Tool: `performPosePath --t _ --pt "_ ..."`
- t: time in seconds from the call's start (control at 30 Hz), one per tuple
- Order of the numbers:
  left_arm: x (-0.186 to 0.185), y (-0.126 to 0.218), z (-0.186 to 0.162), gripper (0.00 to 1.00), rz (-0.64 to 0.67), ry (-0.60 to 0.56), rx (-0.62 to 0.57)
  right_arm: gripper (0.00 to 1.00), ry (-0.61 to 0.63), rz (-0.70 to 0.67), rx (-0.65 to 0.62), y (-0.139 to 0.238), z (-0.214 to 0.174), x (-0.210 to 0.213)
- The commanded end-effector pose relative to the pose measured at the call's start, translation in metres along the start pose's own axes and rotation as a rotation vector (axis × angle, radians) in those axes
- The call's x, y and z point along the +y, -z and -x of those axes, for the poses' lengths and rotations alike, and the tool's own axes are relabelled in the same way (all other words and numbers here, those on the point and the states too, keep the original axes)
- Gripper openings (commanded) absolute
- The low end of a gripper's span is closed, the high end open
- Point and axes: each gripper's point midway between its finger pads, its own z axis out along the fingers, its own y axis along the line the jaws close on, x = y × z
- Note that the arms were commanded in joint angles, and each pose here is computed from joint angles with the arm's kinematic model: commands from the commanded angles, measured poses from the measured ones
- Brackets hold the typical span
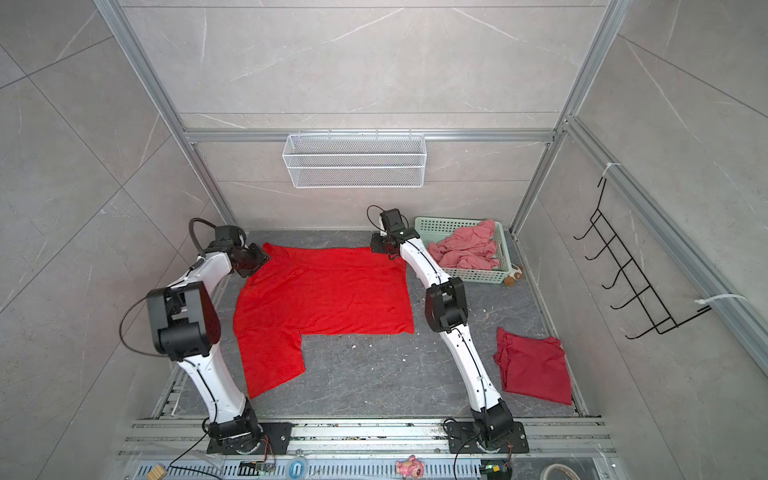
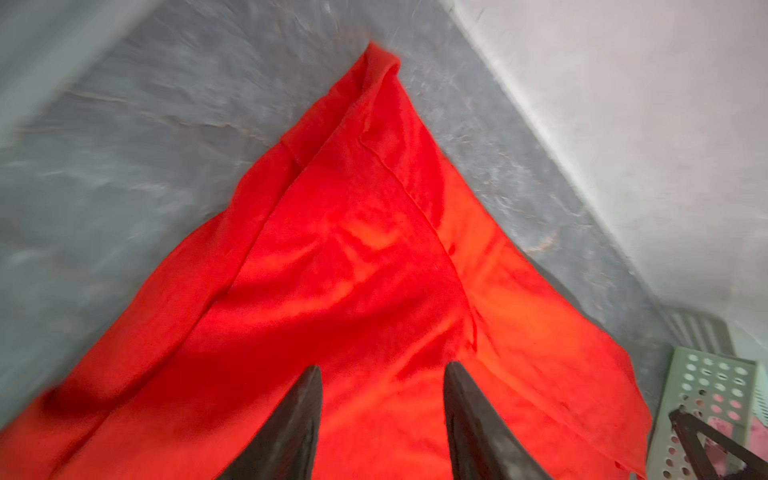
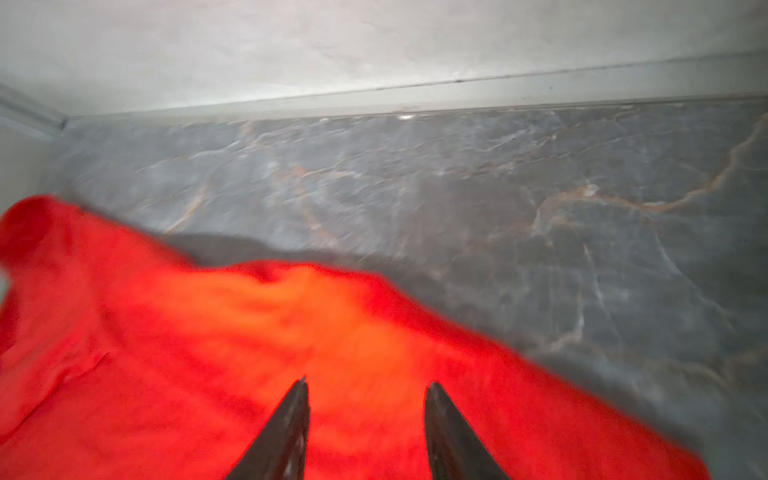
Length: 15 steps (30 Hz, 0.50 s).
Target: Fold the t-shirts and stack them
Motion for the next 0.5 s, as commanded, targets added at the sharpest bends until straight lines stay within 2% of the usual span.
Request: performPosePath --t 0.0,0.2,0.27,0.43,0.47 --pt "0.020 0.038 -0.021 0.51 0.080 0.042 -0.018 0.49 0.110 0.079 -0.079 0.068 0.018 0.069" --pt "0.080 0.071 -0.103 0.55 0.226 0.172 0.007 0.55 -0.008 0.143 -0.050 0.107 -0.053 0.095" --pt "0.097 0.090 -0.123 0.56 0.293 0.190 0.018 0.60 -0.034 0.126 -0.054 0.121 -0.078 0.092" --pt "0.119 0.126 -0.172 0.63 0.356 0.272 0.080 0.68 -0.100 0.080 -0.026 0.154 -0.137 0.072" --pt "0.121 0.130 -0.184 0.63 0.359 0.293 0.104 0.77 -0.109 0.072 -0.014 0.159 -0.149 0.069"
